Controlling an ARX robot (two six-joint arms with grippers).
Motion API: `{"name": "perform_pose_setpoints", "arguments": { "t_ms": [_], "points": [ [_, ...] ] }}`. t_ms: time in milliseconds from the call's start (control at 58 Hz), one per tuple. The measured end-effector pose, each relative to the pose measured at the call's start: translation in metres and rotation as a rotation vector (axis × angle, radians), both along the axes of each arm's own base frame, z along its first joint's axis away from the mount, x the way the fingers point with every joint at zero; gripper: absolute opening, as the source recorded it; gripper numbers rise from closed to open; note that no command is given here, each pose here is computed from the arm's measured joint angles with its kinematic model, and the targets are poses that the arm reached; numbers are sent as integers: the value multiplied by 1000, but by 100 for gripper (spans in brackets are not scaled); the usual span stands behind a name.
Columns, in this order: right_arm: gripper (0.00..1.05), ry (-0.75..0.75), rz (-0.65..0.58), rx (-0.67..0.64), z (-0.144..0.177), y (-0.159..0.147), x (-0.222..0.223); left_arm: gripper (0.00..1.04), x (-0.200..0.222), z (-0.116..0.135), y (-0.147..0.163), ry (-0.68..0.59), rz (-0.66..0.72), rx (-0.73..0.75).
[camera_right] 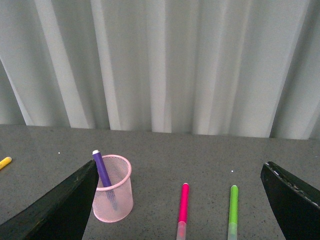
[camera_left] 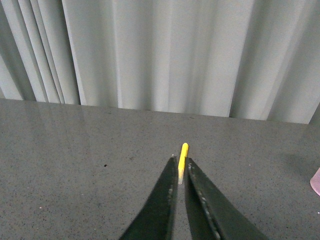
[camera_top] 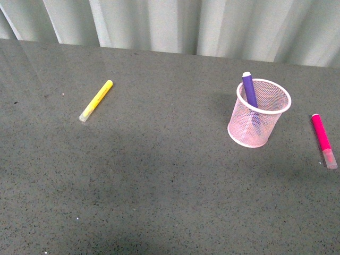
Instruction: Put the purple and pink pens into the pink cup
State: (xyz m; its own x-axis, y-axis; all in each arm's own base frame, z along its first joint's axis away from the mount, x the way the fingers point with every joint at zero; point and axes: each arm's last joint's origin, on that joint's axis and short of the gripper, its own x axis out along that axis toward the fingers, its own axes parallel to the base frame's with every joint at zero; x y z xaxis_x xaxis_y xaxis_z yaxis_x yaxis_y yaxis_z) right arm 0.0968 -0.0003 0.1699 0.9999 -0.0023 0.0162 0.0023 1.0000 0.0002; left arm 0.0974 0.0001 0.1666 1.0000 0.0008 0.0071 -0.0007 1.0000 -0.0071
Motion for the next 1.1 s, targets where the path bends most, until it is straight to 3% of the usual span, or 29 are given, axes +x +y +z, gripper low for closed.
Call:
{"name": "perform_pose_setpoints", "arguments": {
  "t_ms": [52, 241, 310, 362, 466, 690, 897, 1103],
  "points": [
    [98, 0, 0, 0, 0, 0, 0, 36, 0, 0, 0, 0, 0, 0],
    [98, 0, 0, 0, 0, 0, 0, 87, 0, 0, 0, 1, 0, 0],
    [98, 2, -8, 2, 0, 0, 0, 100, 0, 0, 0, 1, 0, 2],
    [98, 30, -68, 45, -2, -1, 2, 98, 0, 0, 0, 1, 0, 2],
    [98, 18, -62, 88, 8, -7, 15, 98, 0, 0, 0, 1, -1, 2],
    [98, 54, -89, 150, 53, -36, 74, 98, 0, 0, 0, 1, -1, 2],
    [98, 358, -289, 242, 47, -92, 180, 98, 0, 0, 0, 1, -1, 2],
    [98, 633, -337, 276, 9, -105, 247, 98, 0, 0, 0, 1, -1, 2]
  ]
}}
